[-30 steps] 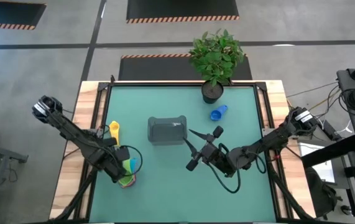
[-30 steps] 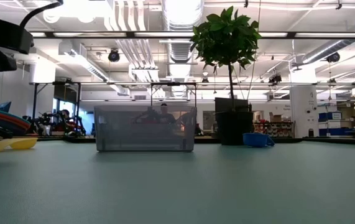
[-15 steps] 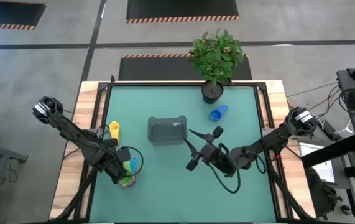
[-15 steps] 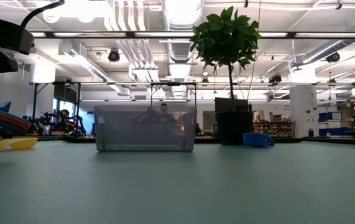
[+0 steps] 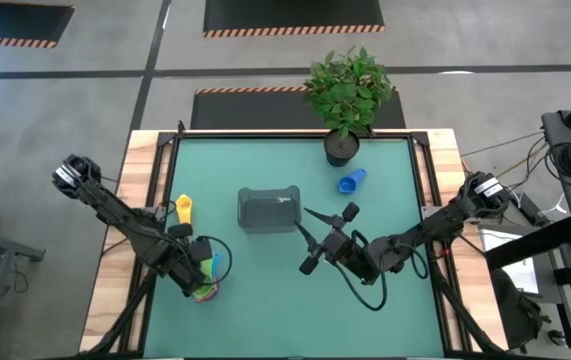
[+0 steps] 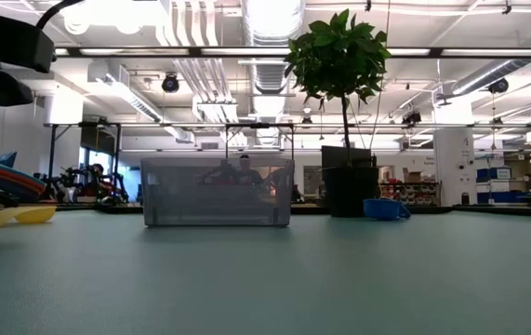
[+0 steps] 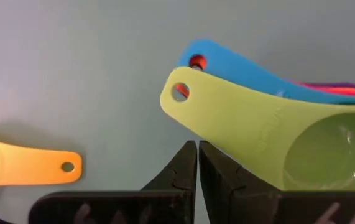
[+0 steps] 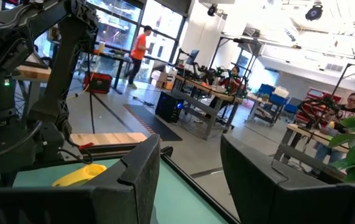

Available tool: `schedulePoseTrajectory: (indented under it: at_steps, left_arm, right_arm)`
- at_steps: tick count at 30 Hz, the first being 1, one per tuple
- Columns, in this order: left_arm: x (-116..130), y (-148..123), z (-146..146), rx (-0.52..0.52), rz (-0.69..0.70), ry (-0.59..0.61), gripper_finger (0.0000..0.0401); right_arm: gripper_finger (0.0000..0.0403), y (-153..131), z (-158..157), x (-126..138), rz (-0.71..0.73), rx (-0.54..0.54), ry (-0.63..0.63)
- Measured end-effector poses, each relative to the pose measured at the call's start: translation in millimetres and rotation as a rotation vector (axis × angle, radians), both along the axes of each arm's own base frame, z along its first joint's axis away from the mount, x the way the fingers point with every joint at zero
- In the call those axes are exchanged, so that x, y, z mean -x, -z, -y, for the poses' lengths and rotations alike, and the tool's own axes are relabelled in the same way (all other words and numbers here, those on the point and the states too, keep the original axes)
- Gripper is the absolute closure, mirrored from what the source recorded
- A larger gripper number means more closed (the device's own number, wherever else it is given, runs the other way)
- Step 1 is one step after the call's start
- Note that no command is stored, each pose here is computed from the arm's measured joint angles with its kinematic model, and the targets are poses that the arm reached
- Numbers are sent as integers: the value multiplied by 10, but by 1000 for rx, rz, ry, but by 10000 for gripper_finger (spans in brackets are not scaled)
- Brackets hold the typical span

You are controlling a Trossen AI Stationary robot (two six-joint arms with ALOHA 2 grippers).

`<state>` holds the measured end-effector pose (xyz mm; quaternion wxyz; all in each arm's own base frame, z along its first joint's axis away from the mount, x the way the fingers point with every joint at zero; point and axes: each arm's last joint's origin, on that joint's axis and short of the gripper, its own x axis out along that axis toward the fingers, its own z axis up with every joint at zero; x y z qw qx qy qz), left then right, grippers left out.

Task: Nest measuring cups in basket
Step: Stack the green measuring cup on top of the light blue measuring cup

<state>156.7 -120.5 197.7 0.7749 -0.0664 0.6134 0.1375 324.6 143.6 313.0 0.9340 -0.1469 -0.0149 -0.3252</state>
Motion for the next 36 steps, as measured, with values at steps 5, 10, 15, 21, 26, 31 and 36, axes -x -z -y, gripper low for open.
schedulePoseTrajectory:
  at_steps: [5,10,15,21,26,31,36]
  left_arm:
    - [-10,-2,5,0,14,2,401]
    - [-15,-3,8,2,20,5,401]
    - [-17,-4,8,-1,24,5,401]
    - [-22,-5,11,1,32,6,401]
    - [-31,-6,19,6,40,18,401]
    - [-31,-6,18,6,40,18,401]
    - [-32,-7,20,6,40,22,401]
  right_arm:
    - [246,0,1,0,0,0,0]
    - [246,0,0,0,0,0,0]
    - [246,0,1,0,0,0,0]
    - [246,0,1,0,0,0,0]
    - [246,0,1,0,0,0,0]
    - [246,0,1,0,0,0,0]
    - [246,0,1,0,-1,0,0]
